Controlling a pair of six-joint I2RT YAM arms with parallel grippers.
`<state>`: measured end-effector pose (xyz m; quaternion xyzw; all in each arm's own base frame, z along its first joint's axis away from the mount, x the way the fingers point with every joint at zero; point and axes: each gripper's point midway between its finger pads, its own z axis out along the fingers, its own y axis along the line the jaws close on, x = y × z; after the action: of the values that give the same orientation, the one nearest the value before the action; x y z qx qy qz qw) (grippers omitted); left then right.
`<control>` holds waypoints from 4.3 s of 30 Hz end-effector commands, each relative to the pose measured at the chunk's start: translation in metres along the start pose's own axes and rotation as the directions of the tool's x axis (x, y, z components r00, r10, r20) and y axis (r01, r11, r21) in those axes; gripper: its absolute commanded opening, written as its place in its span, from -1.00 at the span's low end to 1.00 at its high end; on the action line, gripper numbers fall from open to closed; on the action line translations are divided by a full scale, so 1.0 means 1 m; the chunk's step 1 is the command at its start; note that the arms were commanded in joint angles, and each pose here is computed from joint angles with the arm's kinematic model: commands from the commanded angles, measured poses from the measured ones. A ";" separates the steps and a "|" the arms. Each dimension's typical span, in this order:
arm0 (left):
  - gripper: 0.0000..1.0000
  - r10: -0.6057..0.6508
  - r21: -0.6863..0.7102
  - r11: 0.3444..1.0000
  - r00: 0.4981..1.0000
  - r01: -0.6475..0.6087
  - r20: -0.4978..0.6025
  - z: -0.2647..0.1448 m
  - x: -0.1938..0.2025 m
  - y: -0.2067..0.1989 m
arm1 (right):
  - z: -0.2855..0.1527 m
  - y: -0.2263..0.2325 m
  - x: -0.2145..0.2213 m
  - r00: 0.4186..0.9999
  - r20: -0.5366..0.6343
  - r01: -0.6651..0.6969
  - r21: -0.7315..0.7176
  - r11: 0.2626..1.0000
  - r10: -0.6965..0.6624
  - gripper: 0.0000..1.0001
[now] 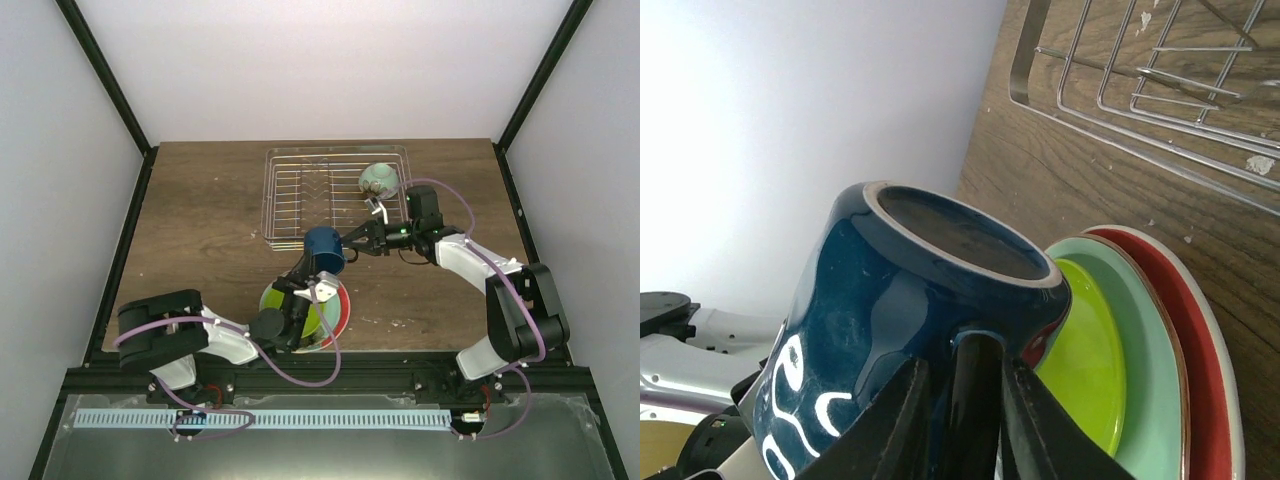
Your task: Load the mixed dishes into the dish rack
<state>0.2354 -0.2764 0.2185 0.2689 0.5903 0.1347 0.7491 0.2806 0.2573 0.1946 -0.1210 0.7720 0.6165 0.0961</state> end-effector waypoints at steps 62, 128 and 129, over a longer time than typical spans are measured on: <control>0.57 -0.582 0.133 0.703 0.672 0.699 -0.459 -0.003 -0.004 0.059 | -0.041 -0.031 -0.141 0.889 0.256 0.195 0.537 0.821 -0.379 -0.99; 0.66 -0.601 0.039 0.705 0.626 0.708 -0.497 0.002 0.021 0.059 | -0.151 -0.086 -0.151 0.480 0.207 -0.062 0.977 0.202 -0.852 -0.99; 0.66 -0.601 0.039 0.705 0.626 0.708 -0.497 0.002 0.021 0.058 | -0.149 -0.088 -0.150 0.490 0.203 -0.053 0.978 0.204 -0.847 -0.99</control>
<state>0.2488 -0.2216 0.2325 0.0900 0.8179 -0.1562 0.5463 0.4379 0.1010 0.1473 -0.0231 0.8212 -0.0054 0.5702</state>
